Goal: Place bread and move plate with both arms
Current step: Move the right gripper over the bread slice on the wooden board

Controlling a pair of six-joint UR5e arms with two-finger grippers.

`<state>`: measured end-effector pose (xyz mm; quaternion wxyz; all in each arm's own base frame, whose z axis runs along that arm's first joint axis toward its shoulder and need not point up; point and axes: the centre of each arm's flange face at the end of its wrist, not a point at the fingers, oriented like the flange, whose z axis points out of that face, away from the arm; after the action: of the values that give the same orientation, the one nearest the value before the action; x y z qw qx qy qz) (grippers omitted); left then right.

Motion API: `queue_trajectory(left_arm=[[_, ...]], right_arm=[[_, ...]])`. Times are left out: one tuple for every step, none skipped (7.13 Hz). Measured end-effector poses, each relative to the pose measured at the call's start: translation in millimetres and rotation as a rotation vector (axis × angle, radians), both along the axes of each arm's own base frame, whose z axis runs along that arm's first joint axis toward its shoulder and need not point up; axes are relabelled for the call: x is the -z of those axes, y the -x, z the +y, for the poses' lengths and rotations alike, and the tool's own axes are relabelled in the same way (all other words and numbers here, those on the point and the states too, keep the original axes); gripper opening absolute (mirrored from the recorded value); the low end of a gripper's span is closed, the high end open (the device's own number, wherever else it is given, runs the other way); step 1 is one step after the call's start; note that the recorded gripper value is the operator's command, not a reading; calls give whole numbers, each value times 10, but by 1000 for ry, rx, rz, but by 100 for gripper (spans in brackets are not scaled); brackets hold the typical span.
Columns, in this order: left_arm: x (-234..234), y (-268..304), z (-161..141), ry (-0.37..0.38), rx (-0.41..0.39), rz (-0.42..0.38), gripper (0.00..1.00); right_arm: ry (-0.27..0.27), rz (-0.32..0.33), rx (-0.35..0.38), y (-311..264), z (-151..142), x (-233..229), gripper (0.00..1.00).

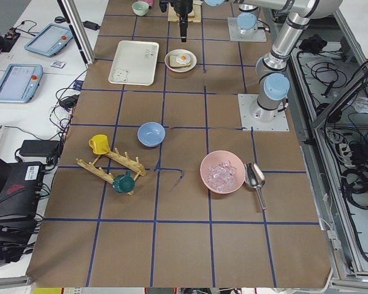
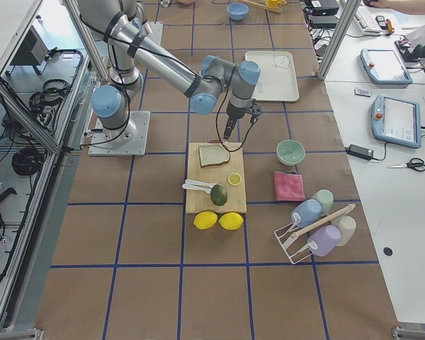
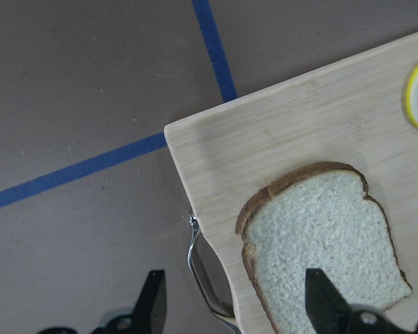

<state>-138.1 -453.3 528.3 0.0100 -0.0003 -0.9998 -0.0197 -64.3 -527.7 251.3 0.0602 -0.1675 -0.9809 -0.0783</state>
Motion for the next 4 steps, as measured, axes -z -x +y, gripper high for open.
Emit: queue_trajectory(left_arm=[[0, 1, 0, 0, 0, 0, 100], [0, 1, 0, 0, 1, 1, 100], [0, 1, 0, 0, 0, 1, 100], [0, 1, 0, 0, 0, 1, 100]], right_arm=[[-13, 13, 14, 44, -21, 132, 74], [-28, 22, 31, 68, -39, 245, 70], [-41, 26, 43, 80, -49, 330, 69], [-54, 33, 47, 93, -53, 394, 69]])
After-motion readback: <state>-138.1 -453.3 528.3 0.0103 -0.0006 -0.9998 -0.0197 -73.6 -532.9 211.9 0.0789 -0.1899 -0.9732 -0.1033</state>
